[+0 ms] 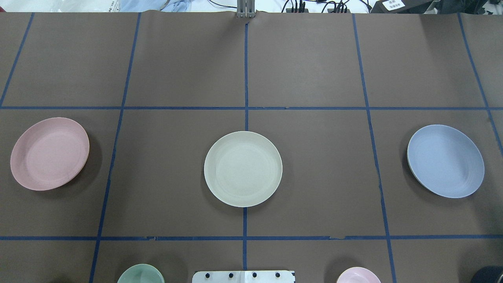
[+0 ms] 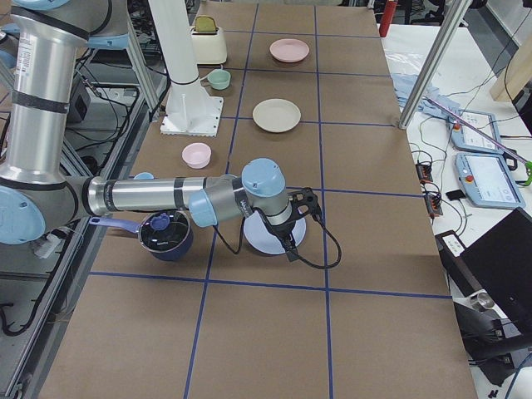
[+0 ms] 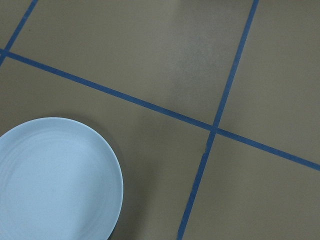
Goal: Stack three plates with pink and blue
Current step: 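Move the left gripper toward the rim of the pink plate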
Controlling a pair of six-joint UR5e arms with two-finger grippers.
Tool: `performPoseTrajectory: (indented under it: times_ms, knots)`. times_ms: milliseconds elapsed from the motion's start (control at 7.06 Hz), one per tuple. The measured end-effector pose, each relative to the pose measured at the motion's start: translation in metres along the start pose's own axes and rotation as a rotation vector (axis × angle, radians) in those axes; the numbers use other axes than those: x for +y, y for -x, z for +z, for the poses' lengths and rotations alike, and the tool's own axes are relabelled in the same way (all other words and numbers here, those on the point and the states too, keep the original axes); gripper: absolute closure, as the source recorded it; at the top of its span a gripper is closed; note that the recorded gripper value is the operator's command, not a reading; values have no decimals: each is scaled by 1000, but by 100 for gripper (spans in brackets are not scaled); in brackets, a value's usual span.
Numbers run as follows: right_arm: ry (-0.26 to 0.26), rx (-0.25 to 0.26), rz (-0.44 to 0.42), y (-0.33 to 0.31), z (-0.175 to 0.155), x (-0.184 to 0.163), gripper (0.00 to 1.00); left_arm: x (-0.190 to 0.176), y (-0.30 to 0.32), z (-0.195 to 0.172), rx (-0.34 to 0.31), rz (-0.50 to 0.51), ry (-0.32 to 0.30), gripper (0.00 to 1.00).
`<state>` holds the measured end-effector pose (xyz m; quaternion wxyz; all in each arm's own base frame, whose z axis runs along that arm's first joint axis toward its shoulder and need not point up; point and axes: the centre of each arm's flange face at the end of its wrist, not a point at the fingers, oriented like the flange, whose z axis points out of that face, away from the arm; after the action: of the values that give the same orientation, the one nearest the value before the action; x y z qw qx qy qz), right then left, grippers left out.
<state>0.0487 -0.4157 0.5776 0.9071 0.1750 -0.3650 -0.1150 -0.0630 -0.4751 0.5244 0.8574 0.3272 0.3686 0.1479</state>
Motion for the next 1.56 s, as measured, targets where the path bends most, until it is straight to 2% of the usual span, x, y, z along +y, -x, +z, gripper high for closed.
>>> performPoseTrajectory:
  times_ms: [283, 425, 567, 709, 850, 992, 1276, 1417, 1559]
  knots:
    - [0, -9, -4, 3, 1, -1, 0, -2, -7, 7, 23, -10, -93, 0]
    - [0, -11, -5, 3, 1, -1, 0, 13, -22, 31, 70, -4, -100, 0]
    - [1, -13, -6, 3, 2, 0, 0, 34, -41, 69, 131, -22, -64, 0]
    - [2, -14, -5, 3, 2, 0, 0, 55, -51, 102, 147, -65, -26, 0]
    - [3, -14, -3, 3, 2, 1, 0, 78, -52, 129, 122, -108, -24, 0]
    - [4, -15, -2, 3, 3, 2, 0, 101, -53, 150, 109, -170, -47, 1]
    - [5, -14, -1, 2, 3, 3, 0, 126, -80, 192, 83, -292, -76, 4]
    - [6, -14, 0, 2, 3, 3, 0, 134, -94, 209, 63, -313, -75, 9]
    - [7, -13, 1, 2, 4, 4, 0, 143, -102, 222, 47, -314, -66, 28]
